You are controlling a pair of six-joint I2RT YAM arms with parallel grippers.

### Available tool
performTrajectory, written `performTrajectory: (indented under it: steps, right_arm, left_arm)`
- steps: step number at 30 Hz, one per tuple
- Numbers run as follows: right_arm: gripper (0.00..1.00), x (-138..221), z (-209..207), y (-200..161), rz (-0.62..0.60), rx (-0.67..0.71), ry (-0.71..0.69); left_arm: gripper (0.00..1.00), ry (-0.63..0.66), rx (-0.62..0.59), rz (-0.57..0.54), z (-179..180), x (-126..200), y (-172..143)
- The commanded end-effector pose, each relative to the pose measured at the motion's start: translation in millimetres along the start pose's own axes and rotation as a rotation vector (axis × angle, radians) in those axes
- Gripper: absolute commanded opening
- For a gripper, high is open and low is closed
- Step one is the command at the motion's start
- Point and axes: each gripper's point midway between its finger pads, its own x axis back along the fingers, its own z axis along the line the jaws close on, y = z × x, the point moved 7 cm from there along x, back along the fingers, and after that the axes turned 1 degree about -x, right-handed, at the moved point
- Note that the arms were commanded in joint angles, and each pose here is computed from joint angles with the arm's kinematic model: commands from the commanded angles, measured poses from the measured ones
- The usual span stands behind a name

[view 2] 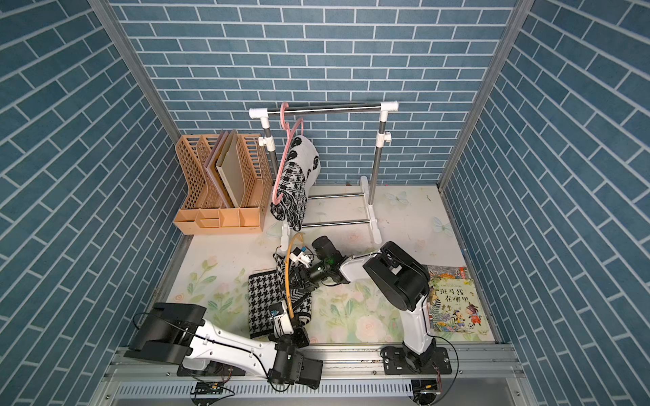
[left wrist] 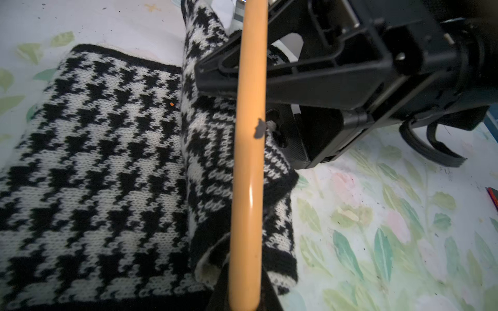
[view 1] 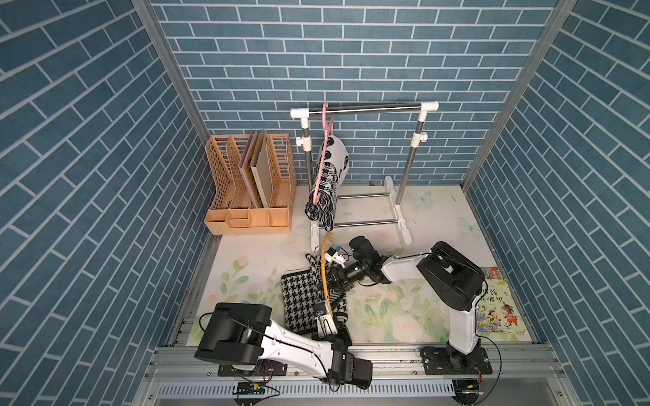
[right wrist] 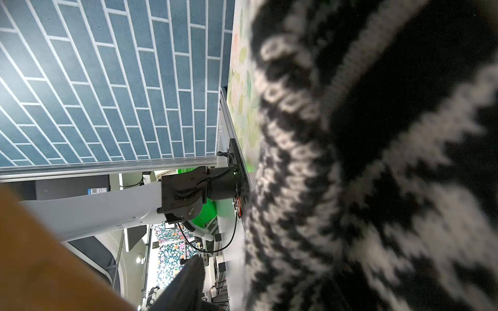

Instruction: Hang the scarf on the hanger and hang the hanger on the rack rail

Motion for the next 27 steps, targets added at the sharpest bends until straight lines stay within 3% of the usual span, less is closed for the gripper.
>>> performTrajectory:
  steps: [1,12,22,27]
  right_arm:
    - [0.66,11,16,2,-0.016,0.059,0.002]
    - [0.59,27,18,-4,-0.076,-0.054,-0.068]
    - [0.58,61,29,2,-0.133,-0.052,-0.049]
    - [0.49,84,24,-2,-0.184,-0.065,-0.119]
  left_arm:
    - [0.0,-0.398,0.035,0.315,43,124,-80]
    - [0.0,-0.395,0.032,0.311,43,123,-80]
    - [0.0,-0.392,0.035,0.314,43,123,-80]
    - [0.0,-0.388,0.033,0.313,43,123,-80]
